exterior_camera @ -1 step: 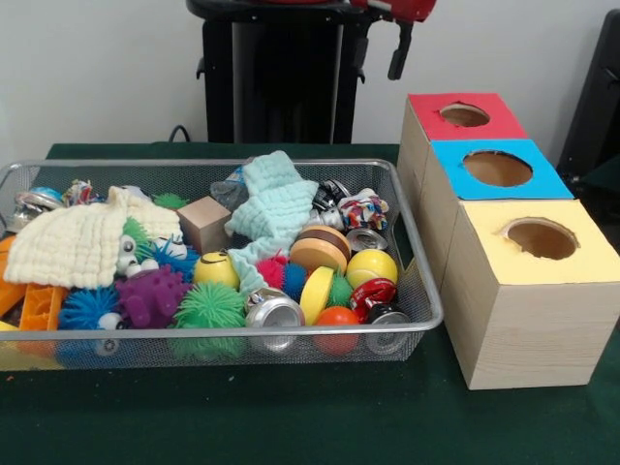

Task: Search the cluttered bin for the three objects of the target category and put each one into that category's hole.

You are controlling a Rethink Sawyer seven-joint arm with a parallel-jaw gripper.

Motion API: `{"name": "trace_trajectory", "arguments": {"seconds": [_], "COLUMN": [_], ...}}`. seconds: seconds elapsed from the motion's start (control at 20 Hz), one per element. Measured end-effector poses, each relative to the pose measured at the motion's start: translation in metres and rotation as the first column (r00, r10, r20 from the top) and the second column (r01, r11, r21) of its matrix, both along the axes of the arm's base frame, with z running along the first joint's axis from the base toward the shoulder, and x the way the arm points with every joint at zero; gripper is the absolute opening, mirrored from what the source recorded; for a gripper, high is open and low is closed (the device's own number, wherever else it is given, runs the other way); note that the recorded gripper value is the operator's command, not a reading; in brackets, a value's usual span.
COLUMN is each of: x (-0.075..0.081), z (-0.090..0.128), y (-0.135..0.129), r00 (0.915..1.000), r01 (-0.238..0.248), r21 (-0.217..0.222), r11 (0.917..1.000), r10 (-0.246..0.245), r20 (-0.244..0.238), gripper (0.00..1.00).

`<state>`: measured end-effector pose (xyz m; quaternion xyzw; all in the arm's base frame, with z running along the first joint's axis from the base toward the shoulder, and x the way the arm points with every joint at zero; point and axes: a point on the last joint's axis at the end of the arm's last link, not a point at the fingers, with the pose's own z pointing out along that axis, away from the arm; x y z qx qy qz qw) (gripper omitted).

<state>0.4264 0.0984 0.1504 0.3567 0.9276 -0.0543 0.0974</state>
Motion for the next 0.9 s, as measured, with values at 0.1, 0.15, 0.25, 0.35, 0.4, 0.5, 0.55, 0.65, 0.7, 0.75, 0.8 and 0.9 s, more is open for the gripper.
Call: {"name": "trace_trajectory", "arguments": {"seconds": [0.1,0.15,0.25,0.35,0.4,0.5,0.55,0.65,0.7,0.75,0.8,0.9], "x": [0.002,0.002,0.004,0.005,0.006,0.007,0.007,0.008,0.008,0.008,0.009,0.009], "z": [0.002,0.003,0.007,0.008,0.010,0.012,0.013,0.014,0.015,0.017,0.018,0.019], "y": [-0.004,-0.006,-0.014,-0.017,-0.023,-0.029,-0.033,-0.037,-0.039,-0.043,-0.045,-0.048], "r00": [1.0000,0.9999,0.9996,0.9995,0.9992,0.9989,0.9986,0.9983,0.9981,0.9978,0.9975,0.9971], "r01": [0.007,0.010,0.019,0.022,0.028,0.034,0.038,0.043,0.046,0.050,0.053,0.056], "r21": [-0.001,-0.001,-0.004,-0.006,-0.009,-0.012,-0.013,-0.015,-0.016,-0.018,-0.019,-0.020], "r11": [1.0000,0.9999,0.9998,0.9997,0.9996,0.9993,0.9992,0.9990,0.9988,0.9986,0.9984,0.9982], "r10": [-0.007,-0.010,-0.019,-0.022,-0.028,-0.034,-0.038,-0.042,-0.045,-0.049,-0.052,-0.055], "r20": [0.006,0.009,0.018,0.021,0.028,0.034,0.036,0.039,0.041,0.045,0.048,0.052], "gripper": [1.00,1.00,1.00,1.00,1.00,1.00,1.00,1.00,1.00,1.00,1.00,1.00]}}
